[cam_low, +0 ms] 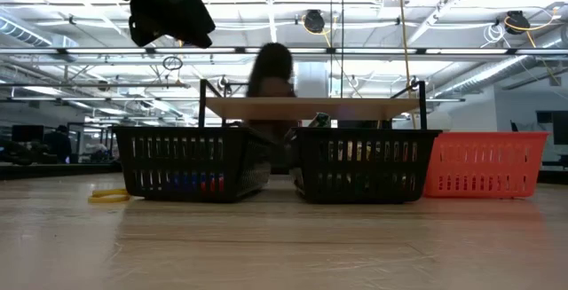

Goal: Pick & Place Office Desk Supplies
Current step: Put the bottom yellow rubber band into the orange basket

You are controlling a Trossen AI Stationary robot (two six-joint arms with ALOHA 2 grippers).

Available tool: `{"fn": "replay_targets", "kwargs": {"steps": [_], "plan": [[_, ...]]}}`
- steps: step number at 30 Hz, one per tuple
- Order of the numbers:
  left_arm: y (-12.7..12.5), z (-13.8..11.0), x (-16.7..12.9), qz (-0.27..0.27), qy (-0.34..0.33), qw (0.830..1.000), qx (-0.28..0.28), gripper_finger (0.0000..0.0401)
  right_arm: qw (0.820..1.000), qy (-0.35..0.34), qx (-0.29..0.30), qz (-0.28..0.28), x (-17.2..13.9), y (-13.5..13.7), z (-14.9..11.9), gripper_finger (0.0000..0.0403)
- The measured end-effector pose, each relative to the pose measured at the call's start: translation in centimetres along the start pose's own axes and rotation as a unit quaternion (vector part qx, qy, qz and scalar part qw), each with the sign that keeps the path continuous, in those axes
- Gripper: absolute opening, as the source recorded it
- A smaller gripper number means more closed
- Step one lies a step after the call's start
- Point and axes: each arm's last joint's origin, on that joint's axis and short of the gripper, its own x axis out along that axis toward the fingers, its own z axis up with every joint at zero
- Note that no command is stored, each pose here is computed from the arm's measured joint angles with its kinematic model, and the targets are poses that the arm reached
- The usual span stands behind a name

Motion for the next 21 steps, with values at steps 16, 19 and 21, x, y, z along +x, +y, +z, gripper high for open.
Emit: {"fn": "replay_targets", "kwargs": {"steps": [16, 19, 21], "plan": [[0.5, -4.3, -1.4, 0.058, 0.179, 0.982, -0.014, 0.0127, 1.000, 0.018, -0.011, 0.000, 0.1, -0.1, -0.4, 0.0199], [0.3, -5.3, -1.4, 0.056, 0.187, 0.981, -0.008, 0.0127, 1.000, 0.019, -0.007, -0.006, 0.2, -0.3, -0.4, 0.0199], [0.4, -6.1, -1.3, 0.057, 0.189, 0.980, -0.018, 0.0127, 1.000, 0.020, 0.001, -0.010, 0.3, -0.4, -0.5, 0.0199]]}}
